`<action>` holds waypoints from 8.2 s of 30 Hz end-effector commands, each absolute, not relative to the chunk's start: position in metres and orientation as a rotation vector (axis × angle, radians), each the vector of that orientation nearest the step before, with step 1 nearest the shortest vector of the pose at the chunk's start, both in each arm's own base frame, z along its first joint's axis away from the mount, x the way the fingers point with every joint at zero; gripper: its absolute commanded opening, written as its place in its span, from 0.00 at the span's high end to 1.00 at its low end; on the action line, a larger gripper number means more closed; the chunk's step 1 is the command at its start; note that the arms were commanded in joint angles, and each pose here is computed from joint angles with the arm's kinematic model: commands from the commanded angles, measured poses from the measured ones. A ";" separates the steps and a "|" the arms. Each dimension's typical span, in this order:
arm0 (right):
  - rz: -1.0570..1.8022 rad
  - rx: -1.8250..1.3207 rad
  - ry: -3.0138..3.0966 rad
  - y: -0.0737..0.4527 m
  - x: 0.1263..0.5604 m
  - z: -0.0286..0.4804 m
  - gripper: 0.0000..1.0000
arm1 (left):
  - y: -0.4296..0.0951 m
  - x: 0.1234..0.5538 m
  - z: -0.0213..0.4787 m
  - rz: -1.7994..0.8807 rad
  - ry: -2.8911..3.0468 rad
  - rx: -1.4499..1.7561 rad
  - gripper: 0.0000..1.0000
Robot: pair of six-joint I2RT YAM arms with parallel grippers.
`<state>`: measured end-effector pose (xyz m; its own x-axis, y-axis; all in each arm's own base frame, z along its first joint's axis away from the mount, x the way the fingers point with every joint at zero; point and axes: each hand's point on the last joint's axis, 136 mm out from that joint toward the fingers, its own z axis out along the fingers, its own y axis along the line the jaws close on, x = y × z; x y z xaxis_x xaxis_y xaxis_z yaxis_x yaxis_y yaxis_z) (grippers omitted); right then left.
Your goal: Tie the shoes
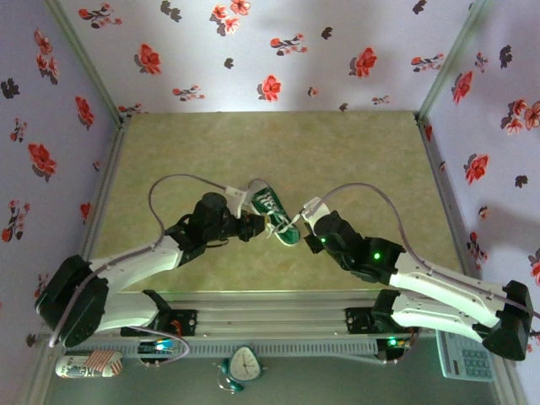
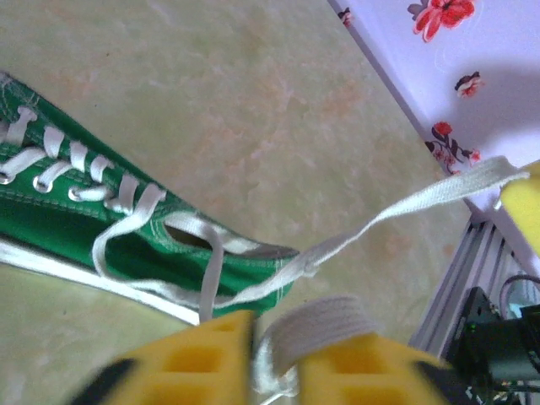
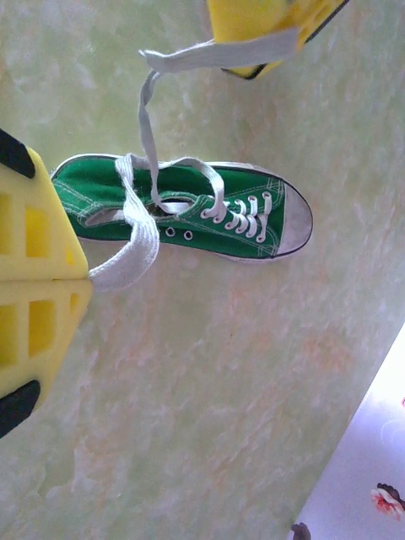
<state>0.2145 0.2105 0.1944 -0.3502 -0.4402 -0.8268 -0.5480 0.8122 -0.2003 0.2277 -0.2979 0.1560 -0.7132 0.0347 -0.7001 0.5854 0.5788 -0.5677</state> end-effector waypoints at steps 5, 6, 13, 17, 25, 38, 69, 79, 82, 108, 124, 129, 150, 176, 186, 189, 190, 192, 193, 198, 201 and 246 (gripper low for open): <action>0.133 -0.740 1.994 0.213 0.217 0.190 1.00 | -0.278 0.197 0.131 -1.001 2.225 0.634 0.29; 0.134 -0.741 1.991 0.214 0.217 0.190 1.00 | -0.275 0.197 0.133 -0.983 2.218 0.637 0.27; 0.176 -0.779 1.936 0.225 0.217 0.196 1.00 | -0.256 0.208 0.156 -0.856 2.121 0.589 0.22; 0.252 -0.901 1.849 0.244 0.210 0.203 1.00 | -0.278 0.209 0.185 -0.892 1.949 0.743 0.19; 0.196 -1.189 1.624 0.269 0.204 0.203 1.00 | -0.314 0.199 0.195 -0.861 1.770 1.142 0.15; 0.232 -1.190 1.601 0.268 0.197 0.206 1.00 | -0.347 0.202 0.191 -0.925 1.701 1.278 0.31; 0.898 0.032 1.940 0.236 0.214 0.225 0.76 | -0.330 0.253 0.214 -0.943 1.756 0.669 1.00; 0.880 0.063 1.975 0.270 0.243 0.225 0.88 | -0.333 0.245 0.215 -0.992 1.749 0.698 1.00; 0.886 0.046 1.942 0.277 0.250 0.239 0.87 | -0.333 0.243 0.212 -0.997 1.753 0.713 1.00; 0.963 -0.574 1.883 0.267 0.232 0.244 0.60 | -0.341 0.217 0.211 -1.124 1.704 0.790 1.00; 1.420 -0.842 1.713 0.293 0.225 0.252 0.60 | -0.346 0.209 0.219 -1.191 1.628 0.863 1.00; 1.403 -0.768 1.716 0.276 0.234 0.254 0.61 | -0.344 0.210 0.219 -1.189 1.633 0.858 1.00; 1.496 -0.984 1.714 0.282 0.200 0.246 0.61 | -0.347 0.191 0.230 -1.270 1.526 1.027 1.00; 1.513 -1.041 1.738 0.298 0.194 0.239 0.75 | -0.347 0.190 0.227 -1.293 1.541 1.021 1.00; 1.497 -1.058 1.738 0.296 0.189 0.239 1.00 | -0.346 0.191 0.225 -1.300 1.556 1.010 1.00; 1.458 -1.033 1.739 0.294 0.192 0.240 1.00 | -0.345 0.195 0.225 -1.308 1.572 0.988 0.98; 1.422 -1.007 1.747 0.292 0.197 0.241 1.00 | -0.343 0.197 0.225 -1.314 1.586 0.970 0.77; 1.332 -0.936 1.777 0.286 0.209 0.239 1.00 | -0.337 0.205 0.223 -1.316 1.640 0.899 0.42; 1.258 -0.876 1.811 0.281 0.219 0.236 1.00 | -0.332 0.212 0.219 -1.302 1.685 0.843 0.35; 0.980 -0.700 1.995 0.252 0.244 0.208 1.00 | -0.295 0.234 0.192 -1.070 1.884 0.650 0.12; 0.958 -0.681 2.080 0.246 0.239 0.192 1.00 | -0.266 0.253 0.168 -0.836 2.039 0.528 0.12; 0.925 -0.597 2.172 0.238 0.231 0.165 1.00 | -0.327 0.297 0.074 -0.911 2.366 0.264 0.74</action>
